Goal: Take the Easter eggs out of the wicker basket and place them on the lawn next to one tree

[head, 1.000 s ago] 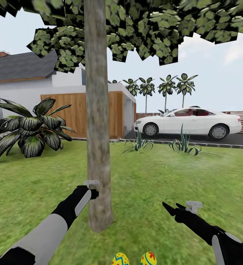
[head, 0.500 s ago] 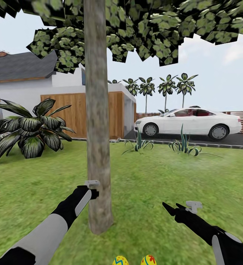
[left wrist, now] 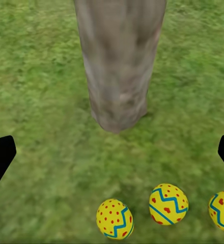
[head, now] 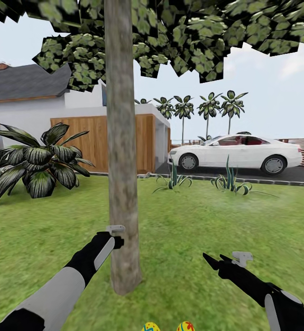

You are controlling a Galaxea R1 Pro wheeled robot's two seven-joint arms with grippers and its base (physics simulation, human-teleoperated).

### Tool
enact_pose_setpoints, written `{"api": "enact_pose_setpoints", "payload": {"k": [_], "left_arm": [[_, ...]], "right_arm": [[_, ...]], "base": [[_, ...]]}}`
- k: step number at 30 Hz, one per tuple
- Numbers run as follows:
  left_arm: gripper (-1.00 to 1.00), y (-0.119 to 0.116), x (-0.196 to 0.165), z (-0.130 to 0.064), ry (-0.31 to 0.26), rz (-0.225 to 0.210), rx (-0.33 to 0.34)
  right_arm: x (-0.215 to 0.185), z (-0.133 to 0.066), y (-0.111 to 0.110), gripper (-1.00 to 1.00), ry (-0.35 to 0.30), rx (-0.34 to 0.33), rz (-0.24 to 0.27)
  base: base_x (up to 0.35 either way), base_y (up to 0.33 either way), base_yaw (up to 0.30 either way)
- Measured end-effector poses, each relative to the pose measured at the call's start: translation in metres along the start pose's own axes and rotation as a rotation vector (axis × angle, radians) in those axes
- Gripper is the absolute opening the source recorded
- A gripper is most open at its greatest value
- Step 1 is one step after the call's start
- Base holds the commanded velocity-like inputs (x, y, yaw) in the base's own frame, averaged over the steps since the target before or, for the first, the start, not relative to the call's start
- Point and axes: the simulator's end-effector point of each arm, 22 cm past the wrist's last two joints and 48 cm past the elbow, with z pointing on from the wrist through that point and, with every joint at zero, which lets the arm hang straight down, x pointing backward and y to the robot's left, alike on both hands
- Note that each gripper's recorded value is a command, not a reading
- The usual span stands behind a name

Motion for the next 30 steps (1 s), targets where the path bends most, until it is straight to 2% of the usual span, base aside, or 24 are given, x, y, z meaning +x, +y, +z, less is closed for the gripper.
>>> {"api": "enact_pose_setpoints", "payload": {"k": [9,30], "left_arm": [[1.0,0.0,-0.012,-0.006,0.006,0.001,-0.001],[1.0,0.0,-0.034,-0.017,0.029,0.003,-0.002]], "right_arm": [[-0.014,0.001,0.004,1.0,0.006,0.002,0.003],[-0.038,0.004,0.013,1.0,0.03,0.01,0.015]], "base": [[0.0,0.0,0.024],[0.0,0.0,0.11]]}}
